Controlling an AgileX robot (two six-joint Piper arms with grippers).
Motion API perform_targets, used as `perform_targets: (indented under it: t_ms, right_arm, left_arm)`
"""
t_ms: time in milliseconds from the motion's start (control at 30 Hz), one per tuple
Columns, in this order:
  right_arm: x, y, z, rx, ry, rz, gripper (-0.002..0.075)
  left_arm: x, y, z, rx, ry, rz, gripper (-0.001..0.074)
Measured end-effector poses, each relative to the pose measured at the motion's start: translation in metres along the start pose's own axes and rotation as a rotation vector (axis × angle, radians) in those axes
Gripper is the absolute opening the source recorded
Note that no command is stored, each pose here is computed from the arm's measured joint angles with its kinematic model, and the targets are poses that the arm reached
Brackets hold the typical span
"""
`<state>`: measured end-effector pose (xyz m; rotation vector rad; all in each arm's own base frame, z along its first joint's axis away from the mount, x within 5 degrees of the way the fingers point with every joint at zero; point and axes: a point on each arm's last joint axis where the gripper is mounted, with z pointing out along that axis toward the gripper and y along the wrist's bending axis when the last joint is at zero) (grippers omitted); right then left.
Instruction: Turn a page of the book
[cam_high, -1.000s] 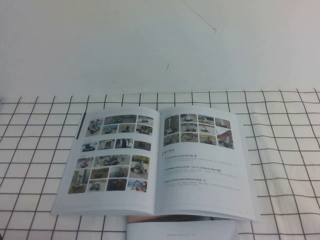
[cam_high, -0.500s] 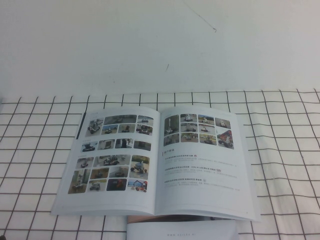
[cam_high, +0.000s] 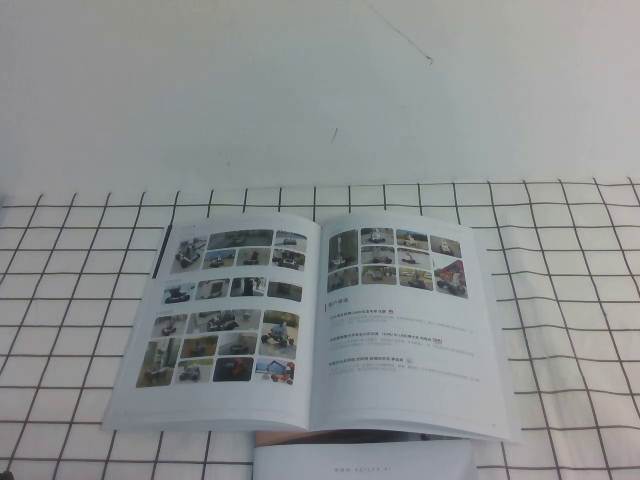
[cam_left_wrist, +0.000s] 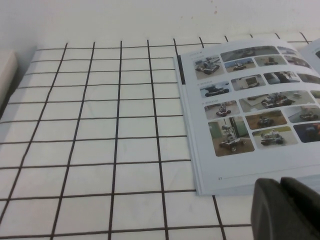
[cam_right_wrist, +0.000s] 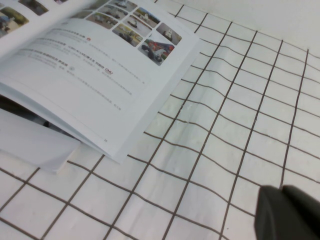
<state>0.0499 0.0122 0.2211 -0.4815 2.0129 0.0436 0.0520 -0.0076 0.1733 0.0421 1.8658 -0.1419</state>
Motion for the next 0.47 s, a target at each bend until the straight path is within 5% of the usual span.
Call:
perform_targets:
  t_ms: [467]
  right_arm:
    - [0.0000, 0.0000, 0.0000, 0.000, 0.000, 0.000, 0.0001]
  left_arm:
    - [0.0000, 0.0000, 0.0000, 0.000, 0.000, -0.011, -0.0002]
